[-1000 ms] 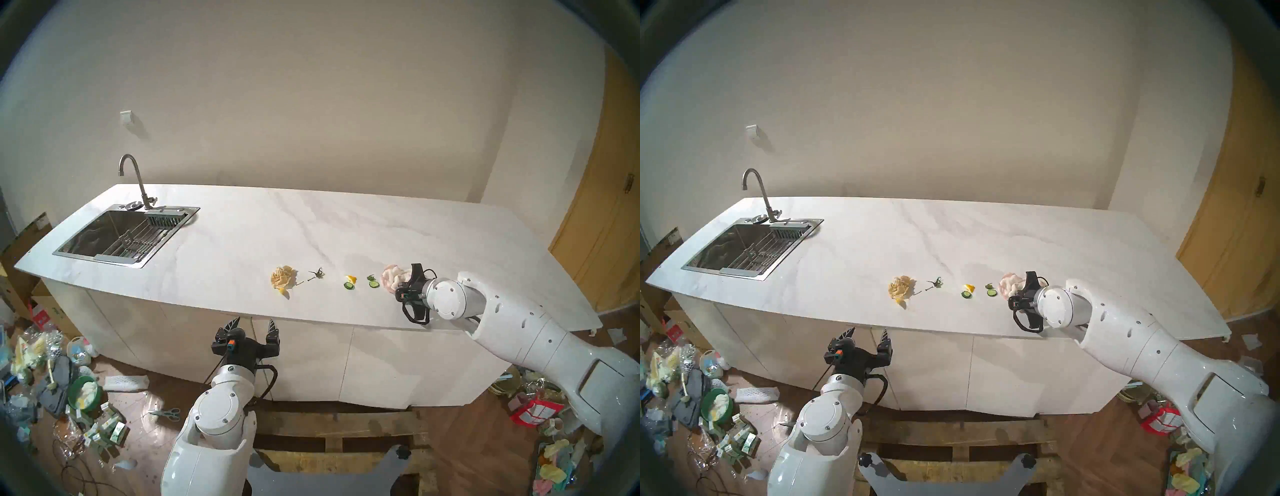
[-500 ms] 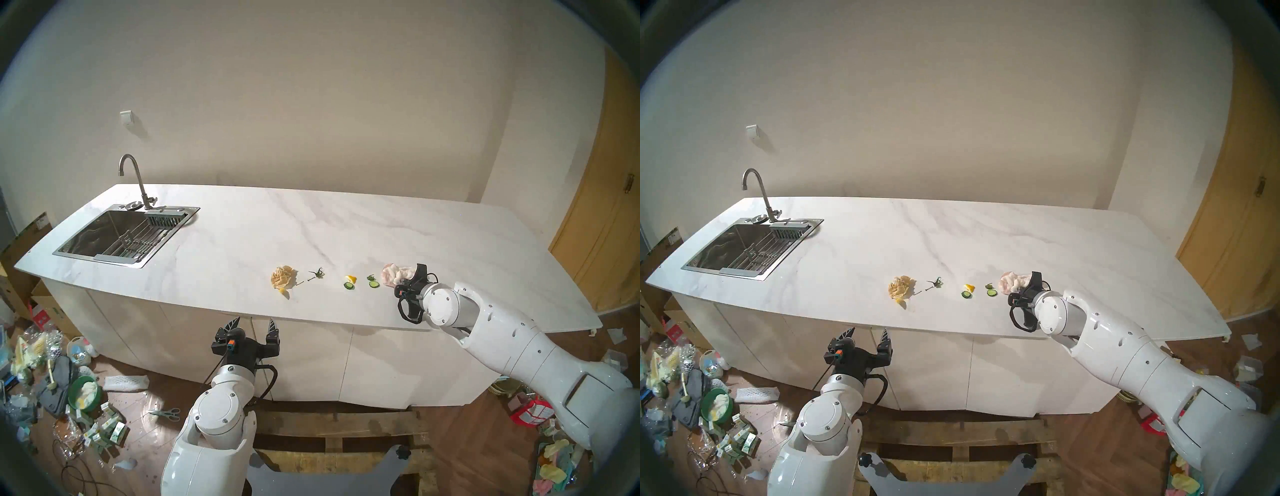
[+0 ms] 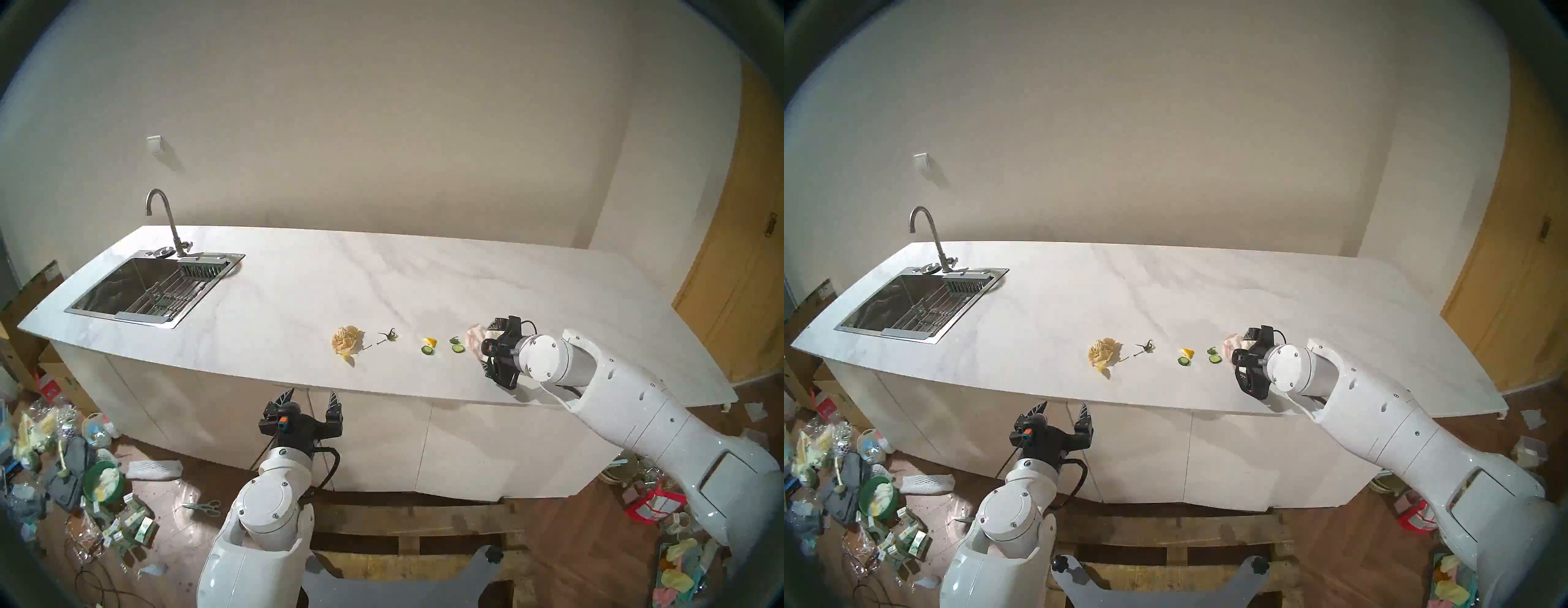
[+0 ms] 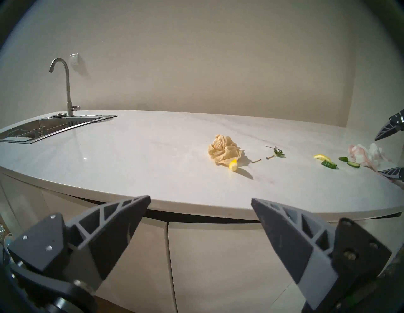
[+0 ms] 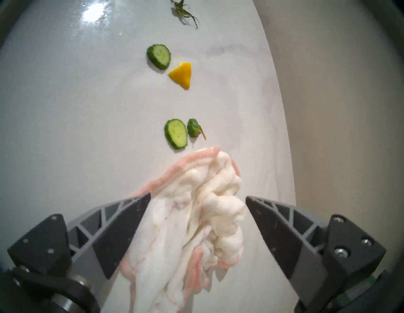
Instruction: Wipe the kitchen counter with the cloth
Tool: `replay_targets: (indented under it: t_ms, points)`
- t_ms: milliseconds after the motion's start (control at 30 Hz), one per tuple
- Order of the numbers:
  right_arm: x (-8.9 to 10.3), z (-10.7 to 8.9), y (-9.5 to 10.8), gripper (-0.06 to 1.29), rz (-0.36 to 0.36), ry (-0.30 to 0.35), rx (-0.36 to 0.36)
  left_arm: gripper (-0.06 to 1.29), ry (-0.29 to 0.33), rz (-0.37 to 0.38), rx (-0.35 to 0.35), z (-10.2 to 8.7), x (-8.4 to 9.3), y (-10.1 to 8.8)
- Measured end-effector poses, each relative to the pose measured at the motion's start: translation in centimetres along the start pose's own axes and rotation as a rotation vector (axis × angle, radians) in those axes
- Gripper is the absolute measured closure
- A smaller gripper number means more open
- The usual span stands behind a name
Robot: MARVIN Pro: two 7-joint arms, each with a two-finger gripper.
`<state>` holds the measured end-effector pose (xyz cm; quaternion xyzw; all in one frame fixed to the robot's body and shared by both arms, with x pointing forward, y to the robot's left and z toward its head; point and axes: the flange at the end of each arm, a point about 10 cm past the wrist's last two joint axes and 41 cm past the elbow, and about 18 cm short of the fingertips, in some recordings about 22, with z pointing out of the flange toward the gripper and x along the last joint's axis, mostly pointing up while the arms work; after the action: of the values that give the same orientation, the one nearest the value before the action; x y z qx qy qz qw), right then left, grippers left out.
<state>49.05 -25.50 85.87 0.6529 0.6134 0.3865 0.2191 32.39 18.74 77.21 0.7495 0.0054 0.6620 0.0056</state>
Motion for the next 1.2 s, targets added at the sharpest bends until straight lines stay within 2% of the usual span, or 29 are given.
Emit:
replay_targets:
  t_ms: [67,167,300,333,400,600,800,1000,1200]
  points:
    - [-0.5,-0.4,0.5,0.03,0.007,-0.011,0.003,-0.02,0.0,0.0,0.0,0.0,0.0,0.0]
    - [-1.5,-1.0,2.3,0.03,0.078,-0.034,-0.012,-0.02,-0.001,0.0,0.0,0.0,0.0,0.0]
    - [-2.3,-1.1,3.7,0.03,0.216,-0.044,0.018,-0.02,-0.002,0.0,0.001,0.0,-0.1,0.0]
    - [-2.5,-1.1,4.2,0.03,0.306,-0.037,0.046,-0.02,-0.003,0.0,0.001,0.0,-0.1,0.0]
    - [-2.4,-1.0,4.4,0.03,0.345,-0.031,0.059,-0.02,-0.003,0.0,0.001,0.0,-0.1,0.0]
    - [-2.0,-0.3,4.7,0.03,0.614,0.008,0.19,-0.02,-0.004,0.0,0.002,0.0,-0.2,0.0]
    - [-1.2,0.7,4.9,0.03,0.833,0.037,0.297,-0.02,-0.004,0.0,0.002,0.0,-0.2,0.0]
    - [-1.1,2.2,5.3,0.03,0.974,-0.017,0.322,-0.02,-0.004,0.0,0.002,0.0,-0.2,0.0]
    - [-0.8,2.9,6.6,0.03,1.033,-0.047,0.303,-0.02,-0.003,0.0,0.002,0.0,-0.1,0.0]
